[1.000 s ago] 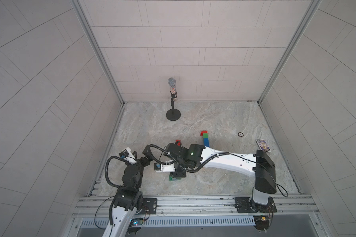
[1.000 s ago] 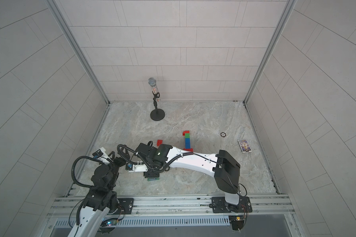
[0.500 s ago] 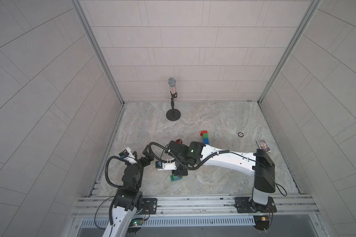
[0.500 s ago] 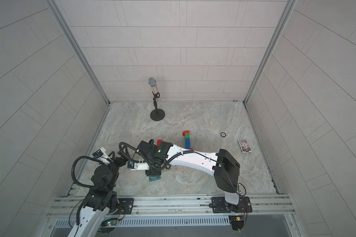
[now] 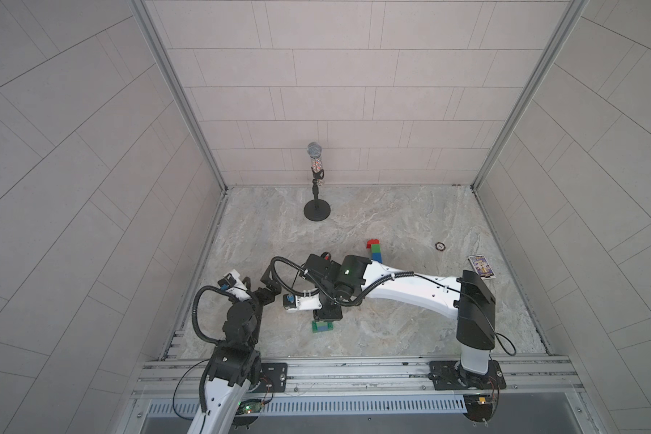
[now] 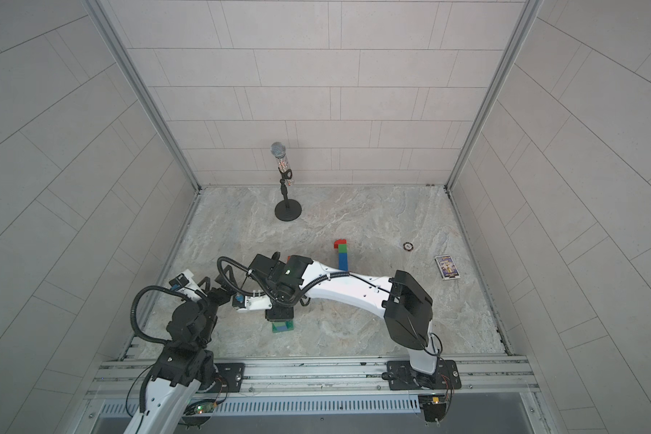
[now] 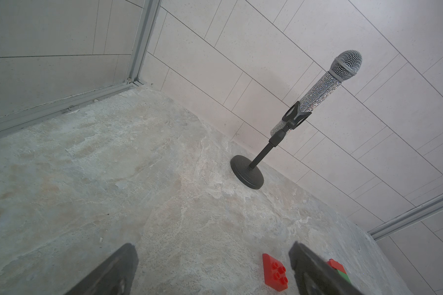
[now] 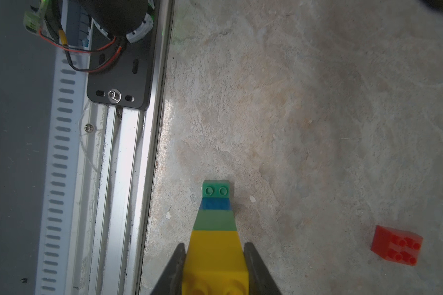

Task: Assemble the number 1 with lego
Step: Assemble the lego brick with the lego brick, then pick up the lego brick from the center of the board.

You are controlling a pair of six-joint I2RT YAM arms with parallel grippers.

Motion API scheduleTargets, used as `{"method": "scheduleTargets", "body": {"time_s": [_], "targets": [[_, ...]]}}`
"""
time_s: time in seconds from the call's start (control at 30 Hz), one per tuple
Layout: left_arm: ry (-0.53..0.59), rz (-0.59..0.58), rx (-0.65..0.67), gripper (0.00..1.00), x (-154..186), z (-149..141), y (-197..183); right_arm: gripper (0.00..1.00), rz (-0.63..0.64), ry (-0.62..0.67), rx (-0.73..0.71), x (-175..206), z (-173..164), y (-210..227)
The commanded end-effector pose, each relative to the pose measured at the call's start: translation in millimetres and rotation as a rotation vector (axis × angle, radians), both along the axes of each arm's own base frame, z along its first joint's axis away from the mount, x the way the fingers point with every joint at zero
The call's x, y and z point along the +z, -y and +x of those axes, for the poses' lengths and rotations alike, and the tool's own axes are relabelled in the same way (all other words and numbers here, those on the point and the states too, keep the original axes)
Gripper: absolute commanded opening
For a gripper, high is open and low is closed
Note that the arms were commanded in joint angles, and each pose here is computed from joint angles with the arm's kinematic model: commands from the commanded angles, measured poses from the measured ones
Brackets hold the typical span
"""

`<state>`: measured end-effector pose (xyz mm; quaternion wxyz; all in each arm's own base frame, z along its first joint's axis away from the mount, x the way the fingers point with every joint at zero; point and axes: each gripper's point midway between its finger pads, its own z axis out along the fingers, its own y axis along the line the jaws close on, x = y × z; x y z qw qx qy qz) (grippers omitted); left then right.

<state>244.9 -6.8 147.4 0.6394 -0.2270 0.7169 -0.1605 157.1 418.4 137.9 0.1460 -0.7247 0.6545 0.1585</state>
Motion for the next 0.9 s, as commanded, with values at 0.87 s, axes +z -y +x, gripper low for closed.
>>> {"method": "scheduleTargets", "body": {"time_s": [0.87], "targets": [[0.054, 0.052, -0.244, 1.0, 5.6, -2.4, 40.4, 0.0, -0.166, -0.085, -0.107, -44.1, 4.2, 35.6]]}}
